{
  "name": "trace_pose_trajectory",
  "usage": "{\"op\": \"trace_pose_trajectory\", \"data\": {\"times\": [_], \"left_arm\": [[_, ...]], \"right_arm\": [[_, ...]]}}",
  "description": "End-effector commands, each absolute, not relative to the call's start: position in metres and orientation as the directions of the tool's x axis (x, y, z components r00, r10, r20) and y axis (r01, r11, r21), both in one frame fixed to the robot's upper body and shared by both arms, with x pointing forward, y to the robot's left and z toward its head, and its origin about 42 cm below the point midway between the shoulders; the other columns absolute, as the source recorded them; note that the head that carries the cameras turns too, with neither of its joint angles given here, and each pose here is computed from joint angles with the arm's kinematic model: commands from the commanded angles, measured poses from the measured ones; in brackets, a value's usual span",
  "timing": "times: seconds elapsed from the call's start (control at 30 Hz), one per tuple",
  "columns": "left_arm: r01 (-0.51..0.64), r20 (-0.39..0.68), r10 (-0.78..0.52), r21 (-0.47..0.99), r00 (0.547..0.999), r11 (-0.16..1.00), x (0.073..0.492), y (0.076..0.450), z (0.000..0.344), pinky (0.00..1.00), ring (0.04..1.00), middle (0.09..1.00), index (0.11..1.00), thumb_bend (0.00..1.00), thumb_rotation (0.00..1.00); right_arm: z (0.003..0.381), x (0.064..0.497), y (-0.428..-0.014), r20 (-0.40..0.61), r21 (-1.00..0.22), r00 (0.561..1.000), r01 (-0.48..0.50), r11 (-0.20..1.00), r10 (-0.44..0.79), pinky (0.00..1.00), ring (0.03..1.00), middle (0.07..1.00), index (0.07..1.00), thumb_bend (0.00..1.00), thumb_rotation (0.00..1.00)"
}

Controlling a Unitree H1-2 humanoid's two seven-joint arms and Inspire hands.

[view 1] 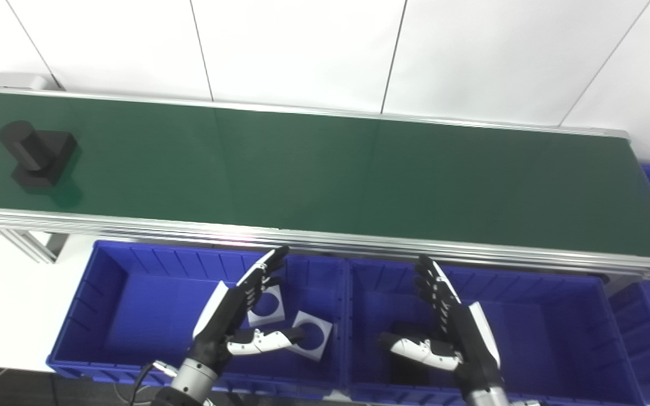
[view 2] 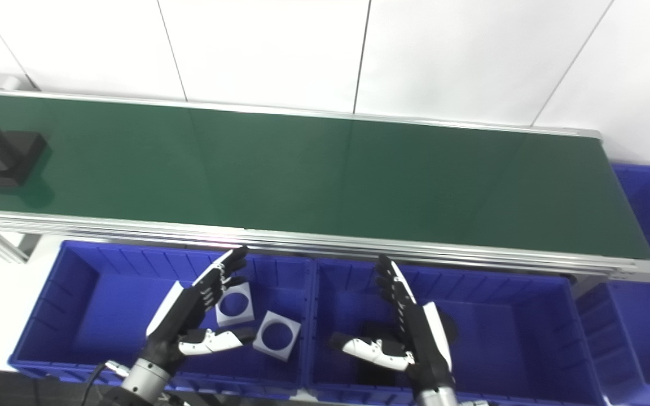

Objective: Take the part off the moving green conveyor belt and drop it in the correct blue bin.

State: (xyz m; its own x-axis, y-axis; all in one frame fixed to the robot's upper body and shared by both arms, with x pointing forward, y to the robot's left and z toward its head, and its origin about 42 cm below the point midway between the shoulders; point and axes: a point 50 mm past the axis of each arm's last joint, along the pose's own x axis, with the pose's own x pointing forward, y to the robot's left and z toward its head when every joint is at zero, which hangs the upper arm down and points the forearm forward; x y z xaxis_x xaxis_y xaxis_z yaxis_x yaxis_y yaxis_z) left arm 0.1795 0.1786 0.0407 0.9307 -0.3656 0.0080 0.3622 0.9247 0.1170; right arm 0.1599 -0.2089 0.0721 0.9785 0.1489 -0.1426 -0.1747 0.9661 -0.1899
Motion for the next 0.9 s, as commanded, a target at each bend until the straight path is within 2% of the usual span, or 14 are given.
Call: {"op": "trace_pose_trajectory", "data": {"times": [0.0, 0.3, 0.53, 0.73, 0.87], "left_arm": [[0.356, 0.065, -0.365, 0.121, 0.929, 0.927, 0.186, 0.172, 0.049, 0.87, 0.949, 0.969, 0.940, 0.86, 0.40], [0.354, 0.077, -0.363, 0.109, 0.929, 0.929, 0.186, 0.168, 0.047, 0.91, 0.953, 0.968, 0.937, 0.85, 0.39], [0.356, 0.076, -0.366, 0.113, 0.928, 0.927, 0.188, 0.165, 0.045, 0.90, 0.949, 0.964, 0.933, 0.86, 0.38], [0.352, 0.078, -0.365, 0.141, 0.928, 0.925, 0.187, 0.155, 0.043, 0.88, 0.936, 0.947, 0.923, 0.85, 0.39], [0.355, 0.059, -0.362, 0.108, 0.930, 0.929, 0.187, 0.147, 0.039, 0.85, 0.930, 0.949, 0.922, 0.86, 0.35]], "right_arm": [[0.083, 0.166, -0.209, -0.046, -0.201, 0.985, -0.170, 0.965, 0.164, 0.90, 0.919, 0.925, 0.958, 0.80, 0.20], [0.084, 0.167, -0.211, -0.053, -0.203, 0.984, -0.179, 0.963, 0.172, 0.90, 0.917, 0.925, 0.952, 0.80, 0.16], [0.083, 0.168, -0.213, -0.056, -0.232, 0.984, -0.177, 0.956, 0.169, 0.89, 0.908, 0.919, 0.946, 0.79, 0.19], [0.081, 0.166, -0.221, -0.045, -0.207, 0.984, -0.179, 0.962, 0.173, 0.94, 0.936, 0.941, 0.963, 0.74, 0.12], [0.079, 0.166, -0.227, -0.054, -0.193, 0.982, -0.186, 0.963, 0.179, 0.97, 0.959, 0.963, 0.986, 0.70, 0.10]]}}
